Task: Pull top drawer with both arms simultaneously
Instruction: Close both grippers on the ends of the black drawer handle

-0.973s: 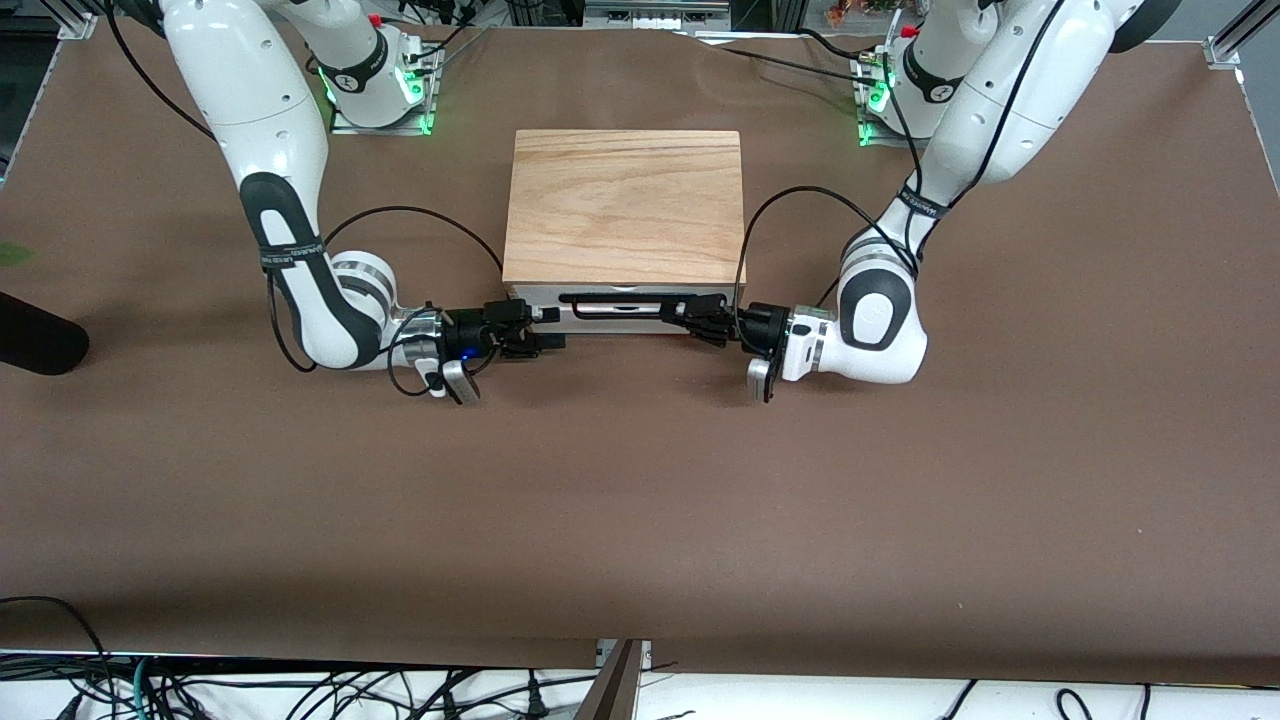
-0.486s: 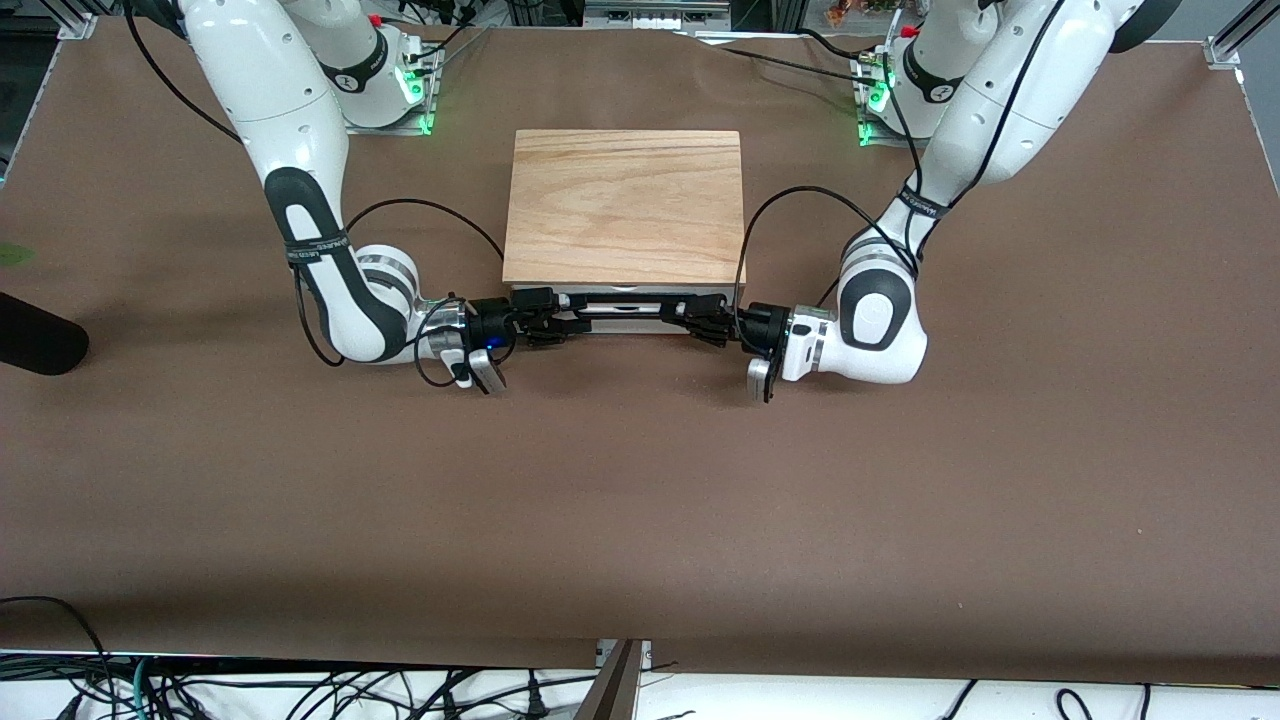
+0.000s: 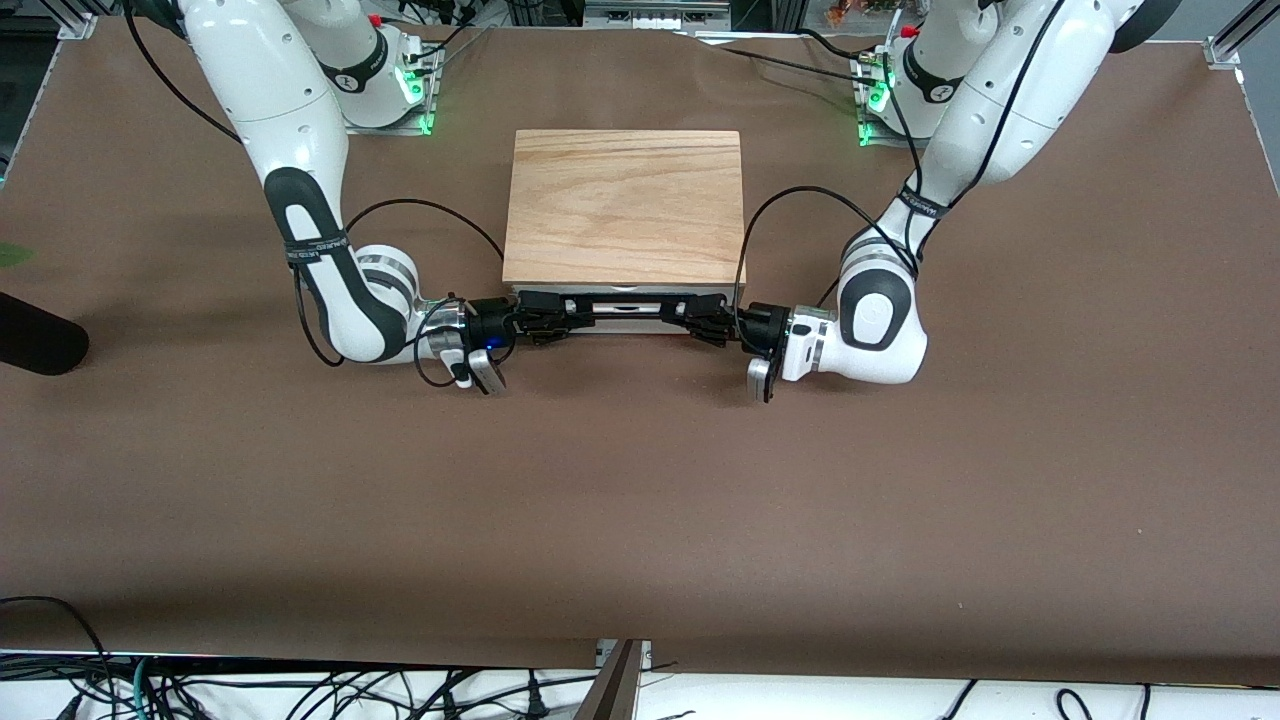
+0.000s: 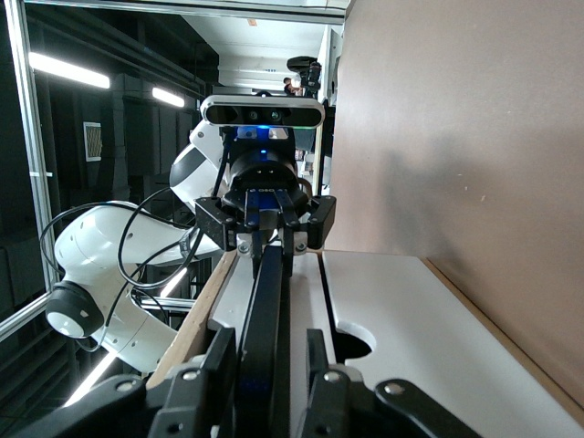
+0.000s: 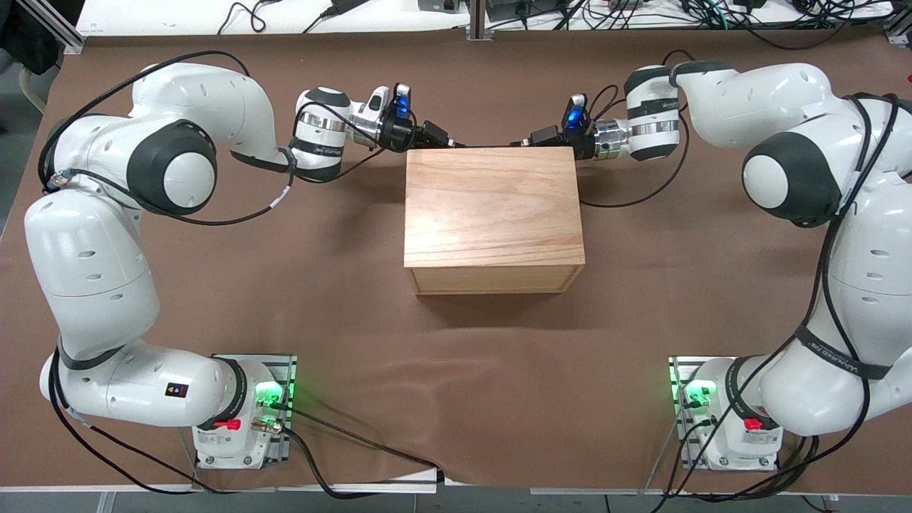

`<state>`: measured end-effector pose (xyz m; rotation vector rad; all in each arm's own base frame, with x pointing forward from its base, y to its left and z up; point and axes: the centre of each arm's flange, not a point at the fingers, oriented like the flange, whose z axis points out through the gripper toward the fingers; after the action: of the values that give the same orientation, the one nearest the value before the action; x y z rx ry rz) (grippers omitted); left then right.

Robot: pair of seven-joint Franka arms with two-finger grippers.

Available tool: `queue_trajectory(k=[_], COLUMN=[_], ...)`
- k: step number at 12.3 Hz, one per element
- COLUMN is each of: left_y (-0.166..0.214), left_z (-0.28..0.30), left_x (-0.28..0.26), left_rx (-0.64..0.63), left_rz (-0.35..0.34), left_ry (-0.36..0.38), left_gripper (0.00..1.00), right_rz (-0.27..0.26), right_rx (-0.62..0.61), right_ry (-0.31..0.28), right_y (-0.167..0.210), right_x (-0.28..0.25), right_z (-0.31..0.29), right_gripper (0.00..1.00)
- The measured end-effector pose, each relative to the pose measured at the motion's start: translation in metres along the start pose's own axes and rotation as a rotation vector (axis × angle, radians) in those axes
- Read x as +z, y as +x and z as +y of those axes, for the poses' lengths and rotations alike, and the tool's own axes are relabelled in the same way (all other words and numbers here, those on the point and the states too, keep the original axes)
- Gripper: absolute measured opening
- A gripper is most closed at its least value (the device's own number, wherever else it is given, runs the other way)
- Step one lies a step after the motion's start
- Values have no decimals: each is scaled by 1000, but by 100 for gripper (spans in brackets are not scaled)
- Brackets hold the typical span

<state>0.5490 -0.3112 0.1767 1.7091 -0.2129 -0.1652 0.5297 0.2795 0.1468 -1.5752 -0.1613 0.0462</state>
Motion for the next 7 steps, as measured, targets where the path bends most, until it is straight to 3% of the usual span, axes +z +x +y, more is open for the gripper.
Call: queue_trajectory(k=[2,4,7], left_y=[0,0,0], left_z=[0,0,0], left_x=[0,0,0], left_rx=[0,2,4], left_rz=[0,-1,-1], left_ry=[0,-1,-2], left_gripper=[20,20,20], right_rz=[-1,-5,-4], right_rx=[2,7,7], right_ry=[3,21,21], right_y=[-1,-1,-1], right_x=[0,0,0], right_z=[0,-2,-2], right_gripper=[37,17,18])
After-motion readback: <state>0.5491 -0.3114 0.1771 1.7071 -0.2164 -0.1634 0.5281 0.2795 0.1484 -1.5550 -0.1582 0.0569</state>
